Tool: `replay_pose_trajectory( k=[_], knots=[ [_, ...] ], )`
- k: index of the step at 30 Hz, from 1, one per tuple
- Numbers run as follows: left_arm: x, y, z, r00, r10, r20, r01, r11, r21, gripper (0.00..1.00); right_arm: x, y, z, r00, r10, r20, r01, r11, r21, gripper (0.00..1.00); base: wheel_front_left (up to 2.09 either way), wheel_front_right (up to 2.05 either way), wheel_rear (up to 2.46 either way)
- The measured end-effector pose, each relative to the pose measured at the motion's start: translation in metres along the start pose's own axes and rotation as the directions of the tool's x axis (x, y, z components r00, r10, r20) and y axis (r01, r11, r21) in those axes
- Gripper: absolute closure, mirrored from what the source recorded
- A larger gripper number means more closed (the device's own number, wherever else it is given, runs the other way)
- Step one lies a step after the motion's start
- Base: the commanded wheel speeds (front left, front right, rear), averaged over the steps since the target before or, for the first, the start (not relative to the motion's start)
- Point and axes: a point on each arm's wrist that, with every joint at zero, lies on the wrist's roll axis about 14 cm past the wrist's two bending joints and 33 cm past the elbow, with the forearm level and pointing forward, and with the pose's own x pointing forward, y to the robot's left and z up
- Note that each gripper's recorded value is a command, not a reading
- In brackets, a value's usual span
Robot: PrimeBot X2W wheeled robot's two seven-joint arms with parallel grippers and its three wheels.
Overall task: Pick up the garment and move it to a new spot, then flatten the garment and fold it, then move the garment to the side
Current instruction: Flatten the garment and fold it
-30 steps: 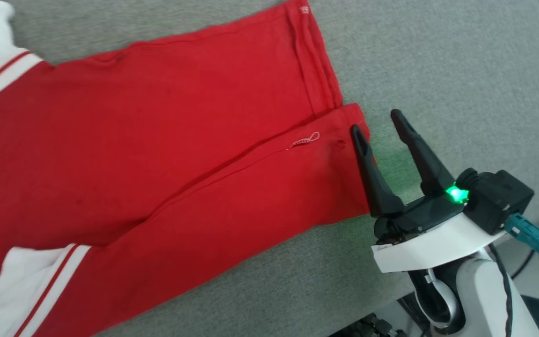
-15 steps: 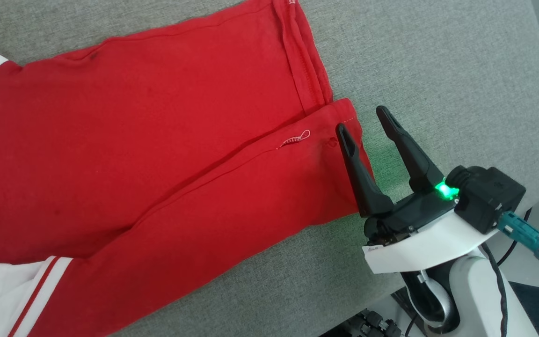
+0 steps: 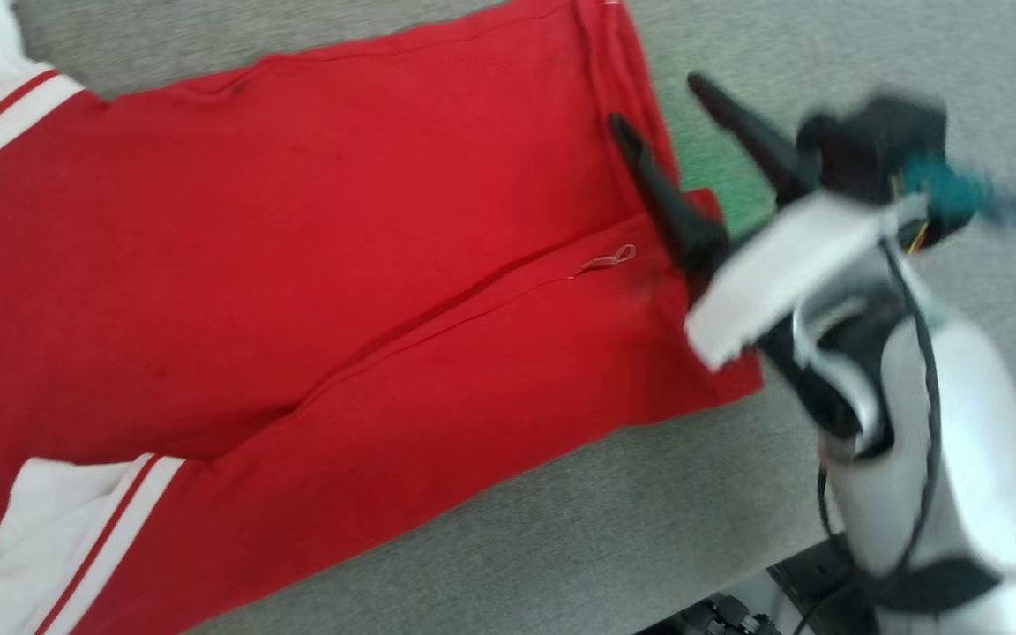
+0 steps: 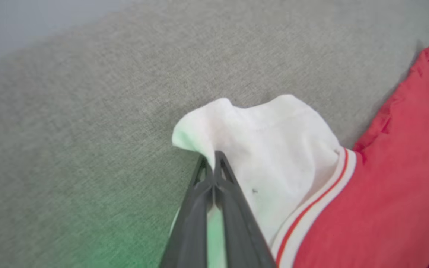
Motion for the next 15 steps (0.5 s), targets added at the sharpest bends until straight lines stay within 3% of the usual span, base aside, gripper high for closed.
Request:
replay_pose_trajectory(
  k=[8,15],
  knots=[
    [-0.010,0.002,0.002,0.999,0.007,0.040,-0.007,1.000,0.001,1.00,0.048,-0.009,0.010,0.979,0.012,-0.204,-0.013,1.000,-0.006,0.00,0.00,0.00,0.00],
    [-0.010,0.002,-0.004,0.999,0.005,0.051,-0.004,1.000,-0.013,1.00,0.071,-0.003,-0.006,0.918,0.027,-0.396,-0.040,0.999,-0.026,0.00,0.00,0.00,0.00]
  ],
)
